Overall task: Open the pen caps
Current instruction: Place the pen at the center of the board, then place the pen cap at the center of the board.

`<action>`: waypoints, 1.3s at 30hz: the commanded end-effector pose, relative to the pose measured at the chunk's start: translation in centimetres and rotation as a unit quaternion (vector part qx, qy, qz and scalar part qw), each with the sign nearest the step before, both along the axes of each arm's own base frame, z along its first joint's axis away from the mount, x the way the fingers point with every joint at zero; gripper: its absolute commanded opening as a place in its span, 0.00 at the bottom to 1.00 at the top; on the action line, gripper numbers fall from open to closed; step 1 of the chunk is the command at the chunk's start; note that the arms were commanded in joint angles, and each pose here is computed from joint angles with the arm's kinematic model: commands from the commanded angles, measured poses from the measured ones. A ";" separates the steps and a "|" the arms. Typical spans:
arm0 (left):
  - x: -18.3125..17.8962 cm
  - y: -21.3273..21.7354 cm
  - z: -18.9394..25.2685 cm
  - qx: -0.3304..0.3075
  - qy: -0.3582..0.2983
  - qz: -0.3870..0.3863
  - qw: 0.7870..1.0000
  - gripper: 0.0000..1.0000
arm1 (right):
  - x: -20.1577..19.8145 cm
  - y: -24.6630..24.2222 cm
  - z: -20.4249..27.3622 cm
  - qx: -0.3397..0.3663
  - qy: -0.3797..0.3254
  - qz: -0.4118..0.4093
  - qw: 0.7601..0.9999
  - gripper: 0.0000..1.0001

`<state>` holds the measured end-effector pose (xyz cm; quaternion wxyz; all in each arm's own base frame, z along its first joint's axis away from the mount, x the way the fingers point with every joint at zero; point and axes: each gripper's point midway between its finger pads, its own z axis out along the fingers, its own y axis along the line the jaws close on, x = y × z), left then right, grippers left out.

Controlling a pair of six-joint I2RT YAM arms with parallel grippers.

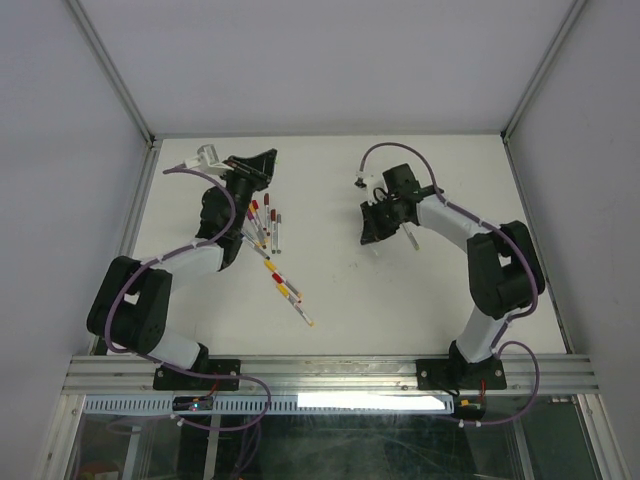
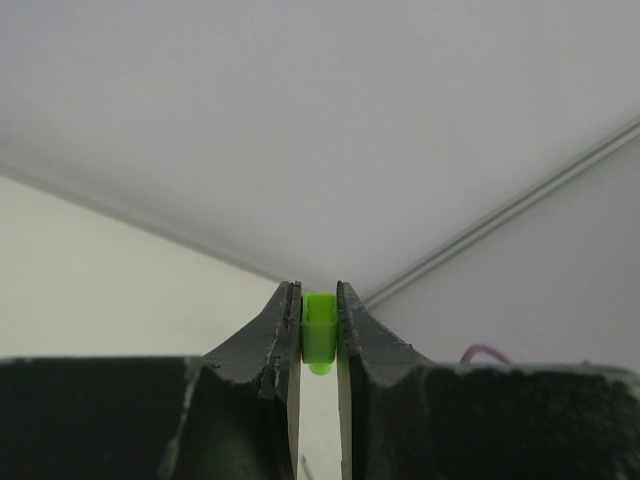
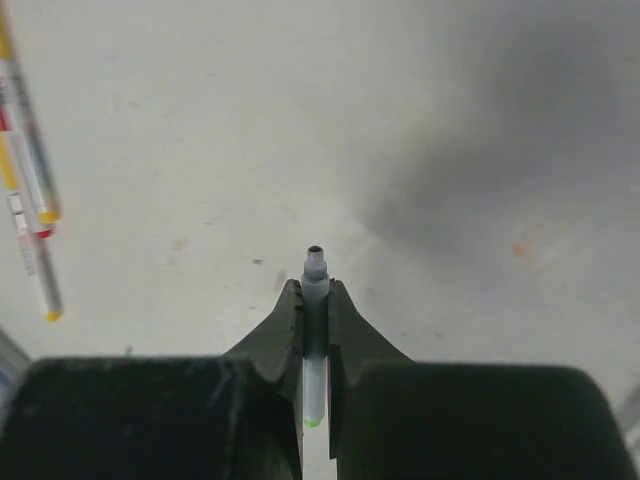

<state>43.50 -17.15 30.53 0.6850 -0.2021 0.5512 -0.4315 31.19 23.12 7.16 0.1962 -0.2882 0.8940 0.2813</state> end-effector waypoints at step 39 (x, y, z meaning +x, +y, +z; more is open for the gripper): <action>5.2 -25.8 -20.9 0.156 0.314 -0.154 0.924 0.00 | 5.8 -11.6 -3.3 -0.160 -0.013 -0.098 0.982 0.20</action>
